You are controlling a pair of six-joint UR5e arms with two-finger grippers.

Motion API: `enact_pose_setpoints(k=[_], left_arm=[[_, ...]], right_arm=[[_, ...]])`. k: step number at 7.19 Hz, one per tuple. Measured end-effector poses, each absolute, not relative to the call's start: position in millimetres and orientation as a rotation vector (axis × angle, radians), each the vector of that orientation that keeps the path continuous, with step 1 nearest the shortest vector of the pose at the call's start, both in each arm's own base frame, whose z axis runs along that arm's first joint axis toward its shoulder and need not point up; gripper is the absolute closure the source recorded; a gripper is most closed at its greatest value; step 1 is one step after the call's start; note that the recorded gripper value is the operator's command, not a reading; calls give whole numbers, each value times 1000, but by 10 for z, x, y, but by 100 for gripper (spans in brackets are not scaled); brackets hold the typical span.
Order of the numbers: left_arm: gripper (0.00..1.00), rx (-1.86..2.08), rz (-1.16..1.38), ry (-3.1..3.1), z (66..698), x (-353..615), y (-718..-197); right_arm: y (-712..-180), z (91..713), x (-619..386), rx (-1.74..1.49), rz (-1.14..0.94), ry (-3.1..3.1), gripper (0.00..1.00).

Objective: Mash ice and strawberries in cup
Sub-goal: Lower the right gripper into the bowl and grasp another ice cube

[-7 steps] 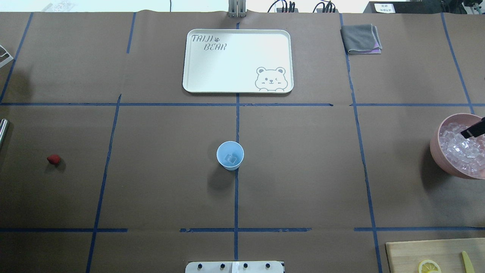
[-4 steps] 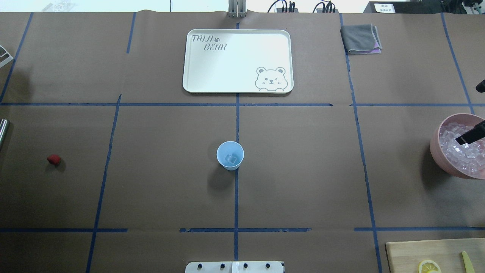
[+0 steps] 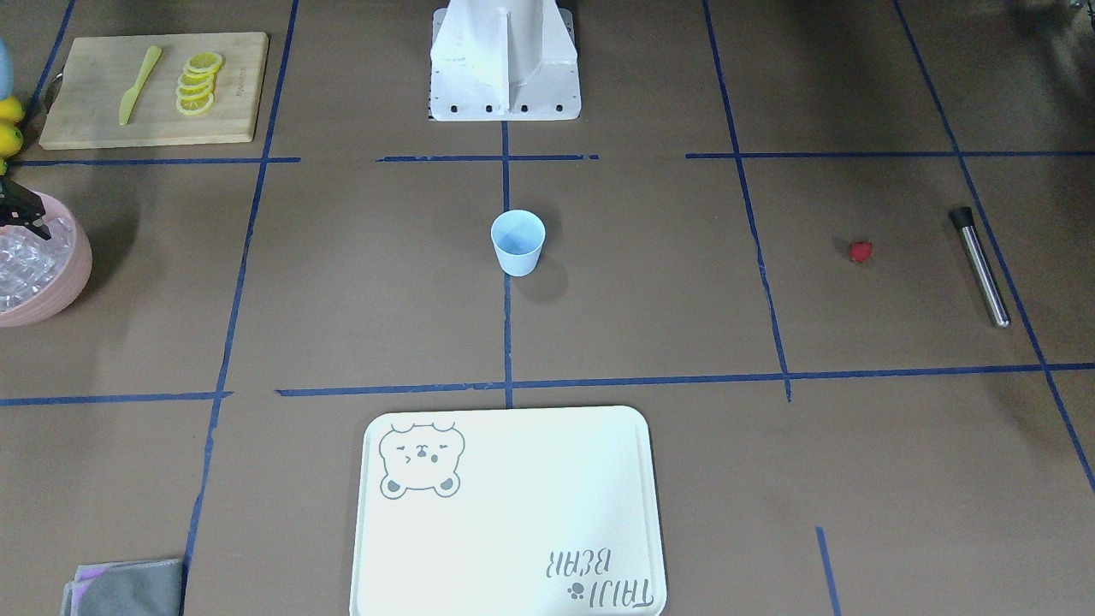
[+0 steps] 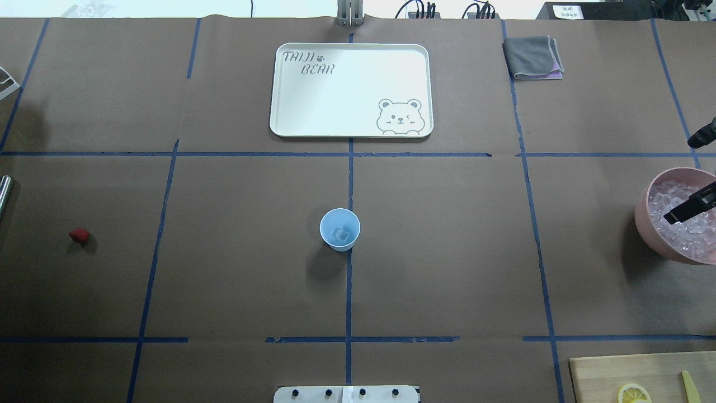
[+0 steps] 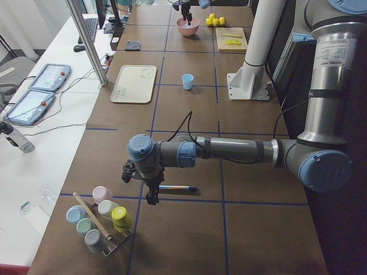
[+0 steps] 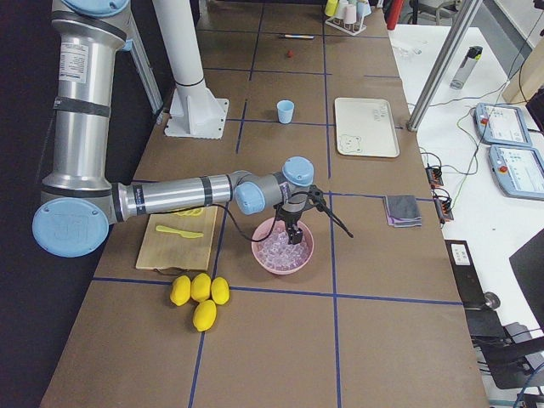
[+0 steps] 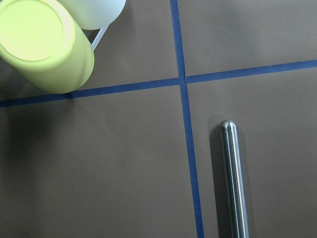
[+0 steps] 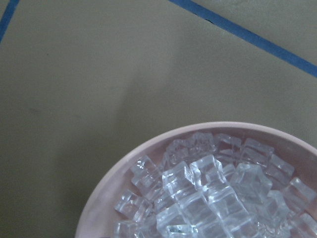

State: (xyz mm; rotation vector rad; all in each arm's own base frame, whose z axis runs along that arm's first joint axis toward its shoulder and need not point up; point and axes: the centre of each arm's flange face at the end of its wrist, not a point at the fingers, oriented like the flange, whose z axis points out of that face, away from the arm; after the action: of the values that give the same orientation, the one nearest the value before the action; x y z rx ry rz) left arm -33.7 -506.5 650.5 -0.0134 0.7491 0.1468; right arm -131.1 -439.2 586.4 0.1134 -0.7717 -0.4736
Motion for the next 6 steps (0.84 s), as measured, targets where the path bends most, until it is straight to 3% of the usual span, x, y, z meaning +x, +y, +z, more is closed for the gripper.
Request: enact_pose_setpoints(k=[1,2,3,6], left_arm=[[0,-14,147,749,6507,-336,-5065],[0,-14,148,749,6508,-332,-5066],[0,-14,148,749,6508,-330,-5066],[0,-14,149,749,6507,-327,-5067]], right_arm=[[-4389,5900,-1334,104,-476,-771,28],[-4387,5922,-1347,99,-476,-771,66],[-4391,5926,-1352,98,-478,-773,95],[-4392,5906,-1358,102,-489,-781,99]])
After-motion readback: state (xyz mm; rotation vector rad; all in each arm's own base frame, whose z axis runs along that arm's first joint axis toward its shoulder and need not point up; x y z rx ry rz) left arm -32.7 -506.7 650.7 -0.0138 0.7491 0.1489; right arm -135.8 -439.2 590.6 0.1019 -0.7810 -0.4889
